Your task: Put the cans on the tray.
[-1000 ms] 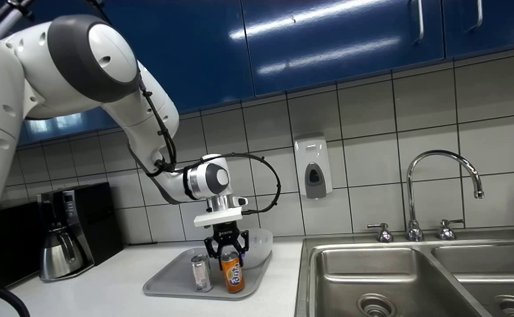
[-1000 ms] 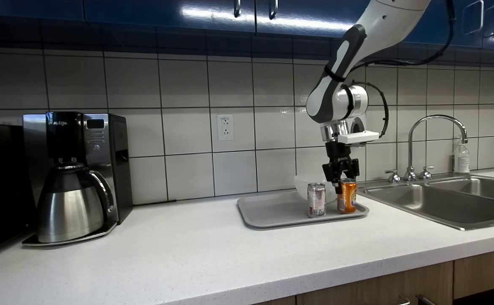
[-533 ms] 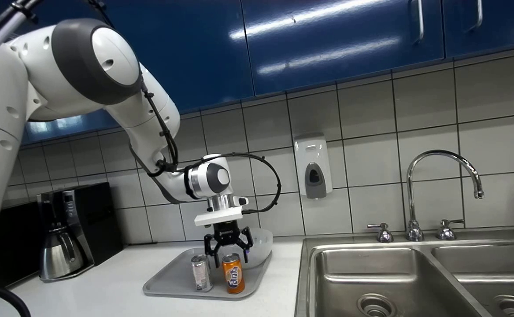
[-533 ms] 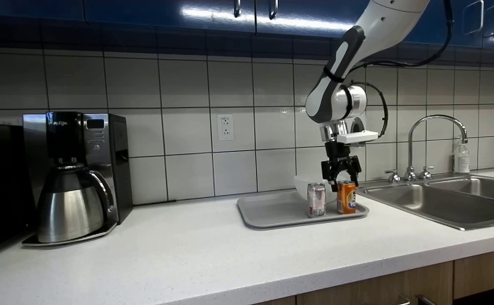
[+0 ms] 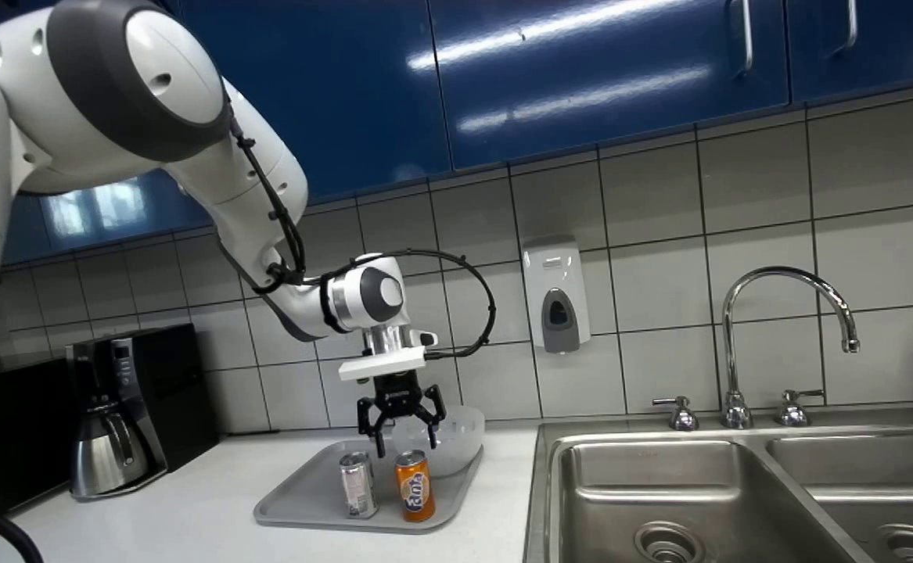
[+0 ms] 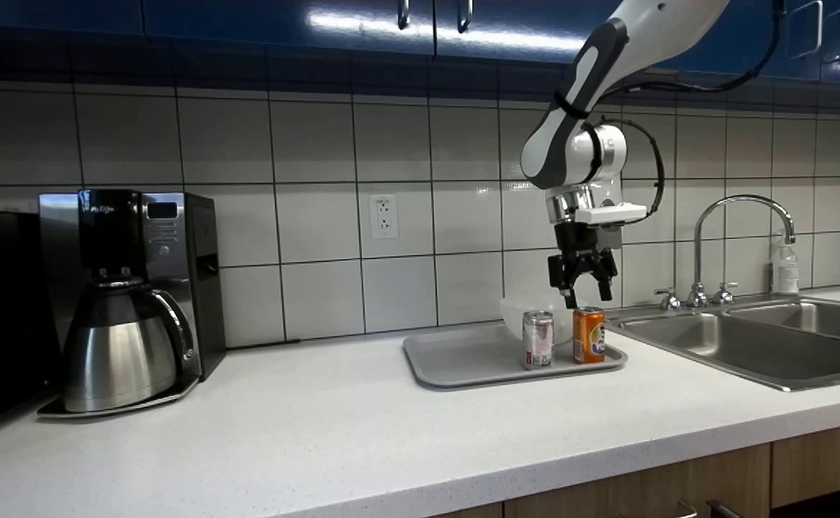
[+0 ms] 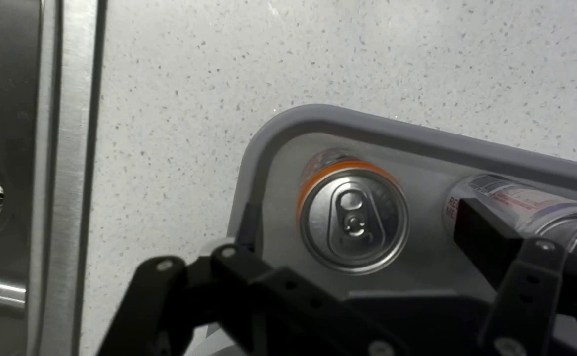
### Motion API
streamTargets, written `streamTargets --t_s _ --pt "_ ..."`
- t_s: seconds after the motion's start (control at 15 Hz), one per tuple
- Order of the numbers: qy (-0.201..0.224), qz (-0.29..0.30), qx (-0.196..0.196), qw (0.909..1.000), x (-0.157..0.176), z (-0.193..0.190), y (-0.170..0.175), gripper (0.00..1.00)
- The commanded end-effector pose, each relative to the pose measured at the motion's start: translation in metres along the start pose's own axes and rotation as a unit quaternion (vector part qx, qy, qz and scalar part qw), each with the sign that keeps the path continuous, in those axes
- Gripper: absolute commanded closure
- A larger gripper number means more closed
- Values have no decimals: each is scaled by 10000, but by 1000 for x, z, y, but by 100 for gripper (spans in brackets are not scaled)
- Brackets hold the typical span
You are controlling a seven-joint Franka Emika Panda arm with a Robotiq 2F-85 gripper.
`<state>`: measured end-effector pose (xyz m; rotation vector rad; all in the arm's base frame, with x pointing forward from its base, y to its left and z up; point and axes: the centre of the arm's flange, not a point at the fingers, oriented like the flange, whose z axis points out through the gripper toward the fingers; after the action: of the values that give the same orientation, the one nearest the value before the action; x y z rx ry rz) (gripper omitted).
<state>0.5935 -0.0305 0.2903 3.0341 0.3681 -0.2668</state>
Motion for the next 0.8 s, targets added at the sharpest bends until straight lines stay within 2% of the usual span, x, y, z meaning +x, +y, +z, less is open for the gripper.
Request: streamTargets --t_s 0.0,0.33,0.73 --pt "13 89 82 9999 -51 -35 -6 0" --pt "-67 217 147 9996 -118 -60 -5 0" --pt "-258 495 217 9982 -205 -72 -4 0"
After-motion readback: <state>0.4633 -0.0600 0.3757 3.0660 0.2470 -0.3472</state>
